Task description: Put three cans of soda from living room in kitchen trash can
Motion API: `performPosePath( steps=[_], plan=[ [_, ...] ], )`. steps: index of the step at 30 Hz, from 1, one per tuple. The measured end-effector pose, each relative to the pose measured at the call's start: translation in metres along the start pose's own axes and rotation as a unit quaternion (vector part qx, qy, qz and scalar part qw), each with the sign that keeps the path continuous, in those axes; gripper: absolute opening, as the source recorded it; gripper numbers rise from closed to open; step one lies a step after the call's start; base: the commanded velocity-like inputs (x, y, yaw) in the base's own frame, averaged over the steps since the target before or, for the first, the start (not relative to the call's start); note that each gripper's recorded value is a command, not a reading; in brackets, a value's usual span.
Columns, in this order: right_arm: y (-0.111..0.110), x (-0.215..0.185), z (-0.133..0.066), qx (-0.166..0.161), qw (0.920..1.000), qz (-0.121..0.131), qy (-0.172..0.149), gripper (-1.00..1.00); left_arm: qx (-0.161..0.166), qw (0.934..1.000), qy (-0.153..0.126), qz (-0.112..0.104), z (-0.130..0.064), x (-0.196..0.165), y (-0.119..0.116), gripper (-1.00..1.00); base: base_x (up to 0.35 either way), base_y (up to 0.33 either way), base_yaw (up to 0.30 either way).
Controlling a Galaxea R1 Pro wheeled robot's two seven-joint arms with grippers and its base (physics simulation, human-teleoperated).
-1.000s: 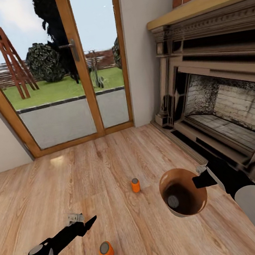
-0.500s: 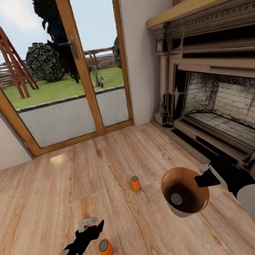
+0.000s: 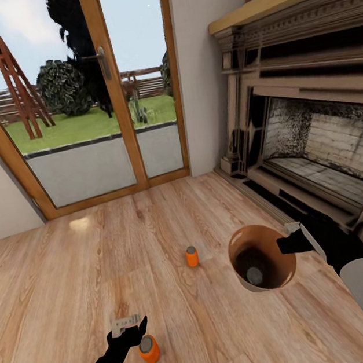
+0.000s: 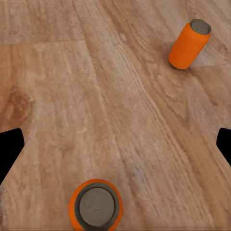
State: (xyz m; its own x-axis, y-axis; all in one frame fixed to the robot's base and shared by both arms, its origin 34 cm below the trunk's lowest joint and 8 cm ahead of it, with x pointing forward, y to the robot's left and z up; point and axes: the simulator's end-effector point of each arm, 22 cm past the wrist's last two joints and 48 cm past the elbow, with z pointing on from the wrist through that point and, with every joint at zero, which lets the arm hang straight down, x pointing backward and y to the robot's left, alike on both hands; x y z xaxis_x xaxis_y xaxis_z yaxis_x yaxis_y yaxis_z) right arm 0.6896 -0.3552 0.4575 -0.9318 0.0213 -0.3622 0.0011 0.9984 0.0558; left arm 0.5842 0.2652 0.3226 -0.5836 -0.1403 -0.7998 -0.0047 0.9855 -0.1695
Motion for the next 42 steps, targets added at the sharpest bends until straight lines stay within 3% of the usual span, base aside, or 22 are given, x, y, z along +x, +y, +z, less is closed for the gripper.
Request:
performPosePath(
  steps=[11,19,31,42],
  plan=[
    [0.000,0.003,0.013,0.004,0.9998,-0.008,-0.018,-1.00,-0.002,1.0000,0.002,0.001,0.007,0.028,0.006,1.00,0.000,0.000,0.000],
    [-0.001,-0.009,0.020,0.003,0.9998,-0.006,-0.020,-1.00,-0.005,0.9998,0.019,0.000,0.011,0.047,0.010,1.00,0.000,0.000,0.000],
    [0.003,0.004,0.050,-0.001,1.0000,-0.006,0.004,-1.00,-0.007,0.9989,0.046,-0.002,0.016,0.077,0.013,1.00,0.000,0.000,0.000],
    [0.002,-0.014,0.047,-0.005,0.9999,0.006,-0.011,-1.00,-0.005,0.9986,0.053,-0.001,0.016,0.085,0.012,1.00,0.000,0.000,0.000]
  ],
)
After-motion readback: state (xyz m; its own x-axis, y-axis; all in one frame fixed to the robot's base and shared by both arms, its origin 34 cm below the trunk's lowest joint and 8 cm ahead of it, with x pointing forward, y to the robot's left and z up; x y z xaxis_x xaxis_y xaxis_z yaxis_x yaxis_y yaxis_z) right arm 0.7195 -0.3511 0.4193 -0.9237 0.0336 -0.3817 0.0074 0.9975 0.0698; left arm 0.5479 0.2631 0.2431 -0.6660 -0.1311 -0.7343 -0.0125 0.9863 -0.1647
